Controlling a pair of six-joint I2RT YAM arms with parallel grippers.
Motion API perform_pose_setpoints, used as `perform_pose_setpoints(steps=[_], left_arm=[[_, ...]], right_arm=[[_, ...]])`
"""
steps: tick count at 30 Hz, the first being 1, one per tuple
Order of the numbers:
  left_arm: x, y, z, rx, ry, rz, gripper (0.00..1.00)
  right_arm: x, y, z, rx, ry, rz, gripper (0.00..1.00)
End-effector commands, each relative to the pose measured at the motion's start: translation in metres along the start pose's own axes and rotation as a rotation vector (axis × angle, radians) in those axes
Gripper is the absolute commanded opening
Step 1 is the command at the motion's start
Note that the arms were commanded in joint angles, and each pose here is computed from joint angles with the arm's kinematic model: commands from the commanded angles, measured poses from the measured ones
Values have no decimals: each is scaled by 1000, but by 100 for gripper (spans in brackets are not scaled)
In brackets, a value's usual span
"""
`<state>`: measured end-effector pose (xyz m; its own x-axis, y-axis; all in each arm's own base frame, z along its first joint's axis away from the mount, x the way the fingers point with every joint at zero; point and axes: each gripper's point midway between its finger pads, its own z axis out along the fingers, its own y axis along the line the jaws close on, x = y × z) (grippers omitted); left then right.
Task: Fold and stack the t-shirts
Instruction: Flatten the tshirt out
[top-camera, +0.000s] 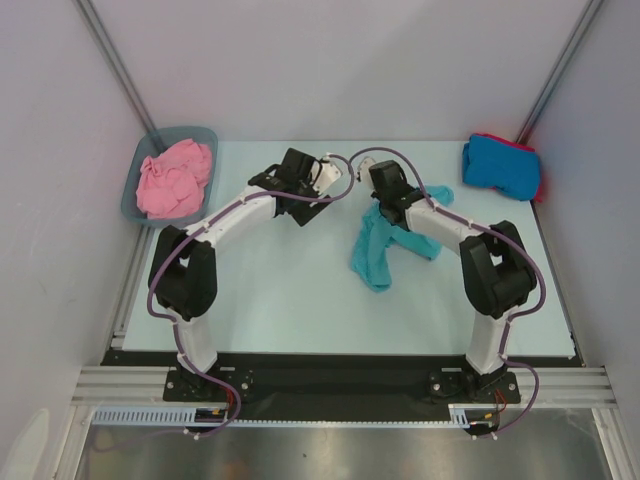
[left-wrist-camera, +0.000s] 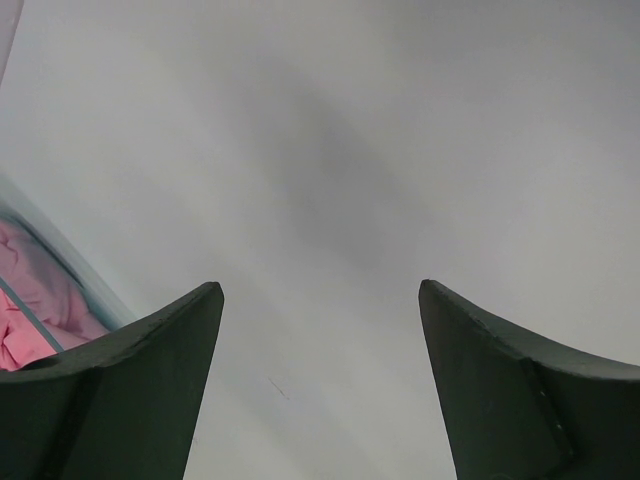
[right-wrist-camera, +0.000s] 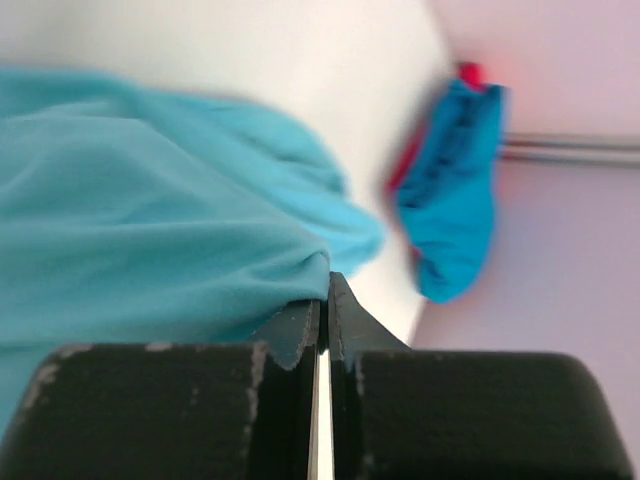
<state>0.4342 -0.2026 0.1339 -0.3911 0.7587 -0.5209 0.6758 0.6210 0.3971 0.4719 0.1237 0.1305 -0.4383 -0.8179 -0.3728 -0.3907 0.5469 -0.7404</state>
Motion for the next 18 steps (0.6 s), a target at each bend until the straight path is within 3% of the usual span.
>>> perform_pose_setpoints(steps=[1, 5, 13, 14, 15, 18], left_arm=[[-20, -2, -6, 7, -57, 8, 86], [-27, -18, -8, 81, -86, 6, 86], [-67, -70, -18, 391, -180, -77, 87], [-73, -72, -20, 406, -194, -74, 87], [-83, -98, -19, 482, -214, -31, 87], [-88, -109, -20, 502, -224, -5, 86]], right_arm=[[-7, -88, -14, 325, -34, 77, 0], [18, -109, -1, 379, 9, 41, 0], [45, -125, 29, 379, 66, 42, 0], [47, -126, 32, 380, 70, 42, 0], [62, -131, 51, 392, 109, 32, 0], [68, -132, 60, 411, 124, 31, 0]])
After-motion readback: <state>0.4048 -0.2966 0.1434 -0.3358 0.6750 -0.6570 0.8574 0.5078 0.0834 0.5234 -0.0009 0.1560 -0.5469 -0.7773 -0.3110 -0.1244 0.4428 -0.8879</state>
